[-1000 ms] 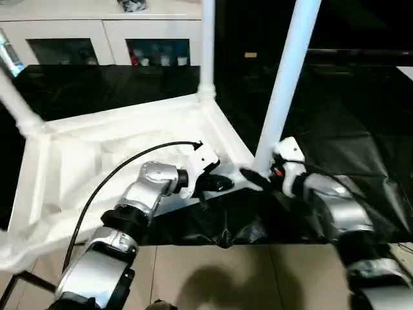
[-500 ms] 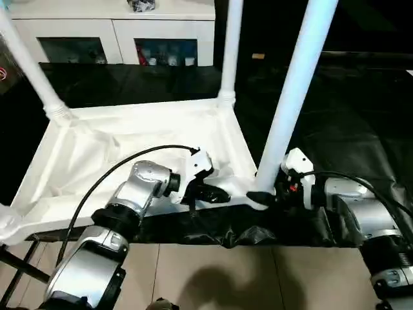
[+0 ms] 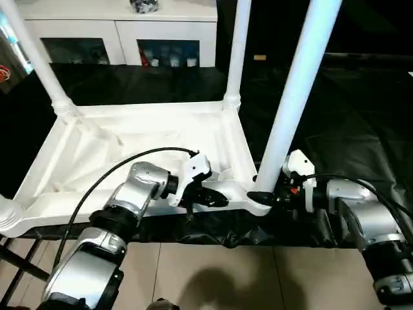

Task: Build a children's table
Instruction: Rotate leg to tighten

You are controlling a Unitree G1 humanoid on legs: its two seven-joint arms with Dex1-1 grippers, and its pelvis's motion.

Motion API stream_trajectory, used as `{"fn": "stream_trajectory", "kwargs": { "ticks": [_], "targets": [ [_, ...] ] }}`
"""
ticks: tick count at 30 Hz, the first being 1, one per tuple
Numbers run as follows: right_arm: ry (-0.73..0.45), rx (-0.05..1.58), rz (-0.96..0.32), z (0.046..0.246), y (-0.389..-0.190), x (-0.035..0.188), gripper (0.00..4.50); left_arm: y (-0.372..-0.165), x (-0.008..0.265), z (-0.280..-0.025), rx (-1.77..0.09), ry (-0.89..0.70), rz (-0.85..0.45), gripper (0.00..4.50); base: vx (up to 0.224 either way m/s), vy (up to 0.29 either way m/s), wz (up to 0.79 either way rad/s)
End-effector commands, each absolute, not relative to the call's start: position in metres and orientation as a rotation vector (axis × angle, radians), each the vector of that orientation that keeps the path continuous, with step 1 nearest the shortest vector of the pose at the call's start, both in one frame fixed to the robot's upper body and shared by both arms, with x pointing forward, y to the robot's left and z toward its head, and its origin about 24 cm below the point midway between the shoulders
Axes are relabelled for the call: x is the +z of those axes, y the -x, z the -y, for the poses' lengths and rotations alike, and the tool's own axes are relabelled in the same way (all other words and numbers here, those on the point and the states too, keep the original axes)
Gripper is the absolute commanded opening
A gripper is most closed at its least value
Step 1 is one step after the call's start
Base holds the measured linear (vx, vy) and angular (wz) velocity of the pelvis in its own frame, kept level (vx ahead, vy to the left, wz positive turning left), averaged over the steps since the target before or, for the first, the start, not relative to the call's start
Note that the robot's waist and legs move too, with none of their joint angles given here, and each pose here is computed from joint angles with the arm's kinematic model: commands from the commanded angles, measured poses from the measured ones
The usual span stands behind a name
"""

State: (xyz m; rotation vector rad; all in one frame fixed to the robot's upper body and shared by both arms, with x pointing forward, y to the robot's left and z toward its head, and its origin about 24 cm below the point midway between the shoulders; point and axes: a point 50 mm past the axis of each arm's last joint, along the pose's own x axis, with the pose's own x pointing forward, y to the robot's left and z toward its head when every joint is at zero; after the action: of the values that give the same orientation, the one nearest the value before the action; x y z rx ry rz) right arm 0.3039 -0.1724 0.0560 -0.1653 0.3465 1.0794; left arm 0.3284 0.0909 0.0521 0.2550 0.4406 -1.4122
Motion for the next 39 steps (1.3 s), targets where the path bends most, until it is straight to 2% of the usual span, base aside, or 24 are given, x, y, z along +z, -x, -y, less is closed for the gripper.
{"fn": "stream_trajectory", "kwargs": {
  "ticks": [1,2,5,7,8,9,11,13,15,17,18,21,22,24,25,27,28,30,32,34,37,39],
  "targets": [
    [0.048,1.163,-0.389,0.127,-0.292,0.030,2.05,-0.344,0.074,-0.066,-1.278,-0.264,-0.303,0.00,0.000,0.000,0.00],
    [0.031,1.090,-0.373,0.119,-0.296,0.027,2.02,-0.348,0.076,-0.061,-1.231,-0.259,-0.289,0.00,0.000,0.000,0.00],
    [0.025,1.064,-0.366,0.116,-0.298,0.026,1.99,-0.349,0.076,-0.059,-1.214,-0.258,-0.283,0.00,-0.018,0.001,0.00],
    [-0.017,0.925,-0.370,0.105,-0.306,0.019,1.98,-0.356,0.081,-0.051,-1.108,-0.226,-0.266,0.00,0.000,0.000,0.00],
    [-0.060,0.776,-0.385,0.096,-0.315,0.014,1.98,-0.361,0.085,-0.043,-1.026,-0.201,-0.258,0.00,0.000,0.000,0.00],
    [-0.060,0.776,-0.385,0.096,-0.315,0.014,1.98,-0.361,0.085,-0.043,-1.026,-0.201,-0.258,0.00,0.000,0.000,0.00],
    [-0.105,0.609,-0.391,0.092,-0.326,0.013,1.97,-0.362,0.087,-0.033,-0.993,-0.181,-0.248,0.00,0.000,0.000,0.00],
    [-0.175,0.511,-0.400,0.091,-0.333,0.014,1.97,-0.361,0.088,-0.028,-1.003,-0.174,-0.235,0.00,0.000,0.000,0.00],
    [-0.208,0.500,-0.387,0.090,-0.336,0.017,1.97,-0.360,0.088,-0.025,-1.018,-0.178,-0.229,0.00,0.000,0.000,0.00],
    [-0.187,0.527,-0.361,0.090,-0.337,0.021,1.97,-0.358,0.087,-0.026,-1.047,-0.223,-0.218,0.00,0.000,0.000,0.00],
    [-0.191,0.540,-0.347,0.092,-0.338,0.023,2.53,-0.358,0.086,-0.028,-1.052,-0.234,-0.218,0.00,0.000,0.000,0.00],
    [-0.177,0.535,-0.330,0.097,-0.340,0.025,2.53,-0.359,0.085,-0.031,-1.051,-0.255,-0.218,0.00,0.000,0.000,0.00],
    [-0.176,0.533,-0.328,0.099,-0.340,0.025,2.73,-0.360,0.084,-0.032,-1.052,-0.262,-0.218,0.00,0.000,0.000,0.00],
    [-0.143,0.533,-0.316,0.105,-0.341,0.027,2.91,-0.360,0.084,-0.033,-1.055,-0.274,-0.213,0.00,0.000,0.000,0.00],
    [-0.059,0.542,-0.301,0.116,-0.340,0.029,2.97,-0.361,0.084,-0.035,-1.055,-0.288,-0.214,0.00,0.000,0.000,0.00],
    [-0.029,0.548,-0.297,0.120,-0.339,0.030,3.04,-0.361,0.084,-0.036,-1.055,-0.295,-0.213,0.00,0.000,0.000,0.00],
    [-0.005,0.587,-0.289,0.137,-0.334,0.033,3.04,-0.363,0.084,-0.038,-1.056,-0.302,-0.213,0.00,0.000,0.000,0.00],
    [0.008,0.608,-0.282,0.145,-0.330,0.035,3.04,-0.363,0.084,-0.038,-1.055,-0.304,-0.213,0.00,0.000,0.000,0.00],
    [0.049,0.672,-0.267,0.168,-0.321,0.040,3.04,-0.364,0.085,-0.039,-1.058,-0.308,-0.210,0.00,0.000,0.000,0.00],
    [0.057,0.689,-0.263,0.175,-0.318,0.041,3.04,-0.364,0.085,-0.039,-1.059,-0.310,-0.209,0.00,0.000,0.000,0.00],
    [0.078,0.701,-0.269,0.210,-0.311,0.050,3.04,-0.363,0.083,-0.038,-1.078,-0.323,-0.208,0.00,0.000,0.000,0.00],
    [0.073,0.707,-0.278,0.220,-0.308,0.053,3.04,-0.362,0.083,-0.037,-1.092,-0.325,-0.207,0.00,0.000,0.000,0.00]
  ]
}}
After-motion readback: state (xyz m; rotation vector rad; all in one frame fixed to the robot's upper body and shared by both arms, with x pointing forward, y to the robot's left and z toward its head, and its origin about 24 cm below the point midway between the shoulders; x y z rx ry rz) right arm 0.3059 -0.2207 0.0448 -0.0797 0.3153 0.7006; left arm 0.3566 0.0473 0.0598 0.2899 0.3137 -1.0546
